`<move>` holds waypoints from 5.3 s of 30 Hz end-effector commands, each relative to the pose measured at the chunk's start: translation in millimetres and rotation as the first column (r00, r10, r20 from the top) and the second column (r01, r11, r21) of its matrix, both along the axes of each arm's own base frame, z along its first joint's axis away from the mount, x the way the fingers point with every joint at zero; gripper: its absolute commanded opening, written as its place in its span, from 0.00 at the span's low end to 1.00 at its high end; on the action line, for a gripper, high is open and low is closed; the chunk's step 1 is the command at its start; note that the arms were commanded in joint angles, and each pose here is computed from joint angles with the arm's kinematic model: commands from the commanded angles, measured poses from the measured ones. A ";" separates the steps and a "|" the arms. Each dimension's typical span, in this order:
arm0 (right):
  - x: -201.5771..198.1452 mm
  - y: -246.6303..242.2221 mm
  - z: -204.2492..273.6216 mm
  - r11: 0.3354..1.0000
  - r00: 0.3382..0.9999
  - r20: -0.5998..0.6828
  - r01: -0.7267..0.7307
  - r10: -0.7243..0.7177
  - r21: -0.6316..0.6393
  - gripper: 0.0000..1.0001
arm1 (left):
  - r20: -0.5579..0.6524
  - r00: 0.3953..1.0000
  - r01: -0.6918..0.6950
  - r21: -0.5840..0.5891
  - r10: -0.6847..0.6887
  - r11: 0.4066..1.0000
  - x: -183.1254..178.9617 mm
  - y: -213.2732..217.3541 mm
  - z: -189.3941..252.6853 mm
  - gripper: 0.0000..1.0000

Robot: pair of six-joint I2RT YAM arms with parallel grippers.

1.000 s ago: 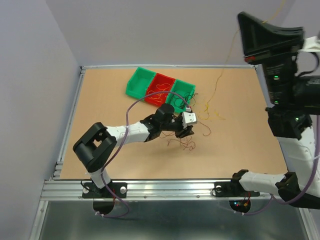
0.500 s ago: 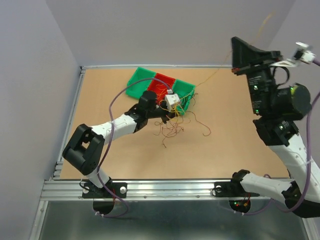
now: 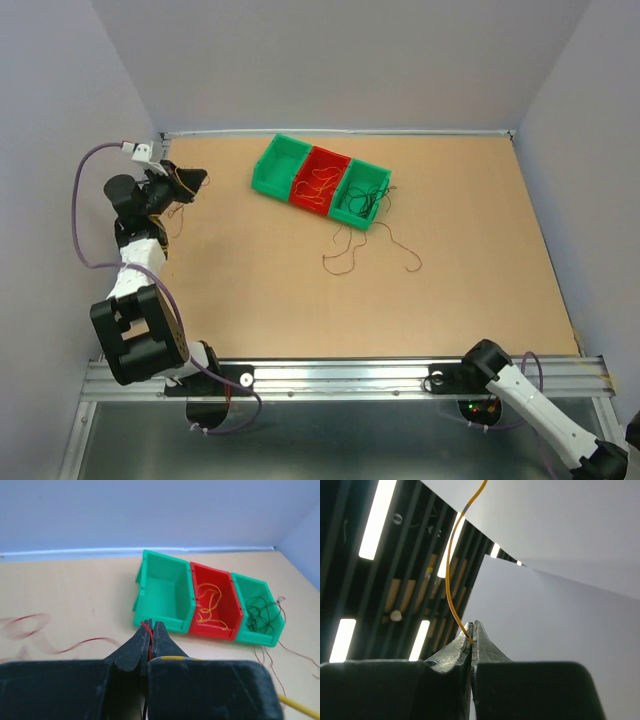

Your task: Untangle the cables

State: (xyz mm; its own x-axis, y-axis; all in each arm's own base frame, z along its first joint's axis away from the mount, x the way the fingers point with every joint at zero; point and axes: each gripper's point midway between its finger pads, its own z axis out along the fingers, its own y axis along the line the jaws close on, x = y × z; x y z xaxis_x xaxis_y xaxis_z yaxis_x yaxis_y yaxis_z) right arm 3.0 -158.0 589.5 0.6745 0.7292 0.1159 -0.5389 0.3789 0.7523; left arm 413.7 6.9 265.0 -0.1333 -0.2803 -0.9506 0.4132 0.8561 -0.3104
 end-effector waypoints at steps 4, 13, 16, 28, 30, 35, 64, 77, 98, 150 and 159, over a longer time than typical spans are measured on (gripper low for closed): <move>52.1 55.7 17.6 0.983 0.994 -0.106 -0.059 0.041 -0.174 0.01 | -0.081 0.925 0.372 0.009 -0.370 0.928 -23.3 -83.0 -32.3 0.00; 165.1 198.7 33.0 0.803 0.944 -0.308 -0.275 0.120 -0.529 0.00 | 0.018 0.843 0.502 0.335 -0.538 0.797 -78.6 -180.8 -20.1 0.00; 184.3 227.4 26.9 0.750 0.931 -0.335 -0.324 0.145 -0.576 0.01 | 0.005 0.810 0.537 0.394 -0.586 0.746 -93.5 -200.9 -28.5 0.00; 238.1 316.5 -8.5 0.538 0.854 -0.468 -0.510 0.226 -0.671 0.01 | -0.147 0.883 0.411 0.699 -0.446 0.585 -97.3 -251.1 -94.4 0.68; 244.0 326.2 -14.8 0.514 0.842 -0.486 -0.532 0.235 -0.673 0.00 | -0.135 0.918 0.348 0.725 -0.372 0.595 -84.2 -242.0 -87.4 0.71; 259.4 341.5 -34.1 0.480 0.819 -0.529 -0.565 0.224 -0.672 0.01 | -0.111 0.942 0.281 0.778 -0.317 0.562 -78.4 -226.1 -67.4 0.73; 296.0 409.3 -83.3 0.283 0.745 -0.610 -0.666 0.269 -0.690 0.01 | 0.391 0.421 0.558 0.600 -0.819 0.573 -175.5 -316.2 69.6 0.99; 282.7 434.8 -81.8 0.192 0.686 -0.600 -0.709 0.410 -0.679 0.01 | 0.400 0.619 0.523 0.431 -0.676 0.735 -134.6 -318.9 53.8 0.99; 264.8 440.5 -71.2 0.154 0.652 -0.575 -0.717 0.494 -0.680 0.01 | 0.355 0.677 0.492 0.434 -0.645 0.755 -112.0 -323.4 31.6 0.88; 328.6 399.4 -414.8 0.350 0.284 -0.959 -0.898 0.002 -0.265 0.75 | 0.249 0.916 0.283 0.153 -0.314 0.947 17.1 -221.2 43.0 0.00; 317.2 372.3 -379.8 0.437 0.401 -0.915 -0.830 0.039 -0.346 0.77 | 0.144 0.933 0.306 0.167 -0.330 0.937 85.9 -240.1 16.1 0.00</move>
State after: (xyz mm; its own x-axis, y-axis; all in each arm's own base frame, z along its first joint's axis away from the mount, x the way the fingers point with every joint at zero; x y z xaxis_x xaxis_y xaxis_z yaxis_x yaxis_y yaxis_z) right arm 317.1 226.4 193.7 -0.3797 0.4060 -0.8313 -0.2455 0.8221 0.5136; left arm 475.9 -231.1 255.7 -0.0848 -0.1135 -0.9899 0.7037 0.6965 -0.1401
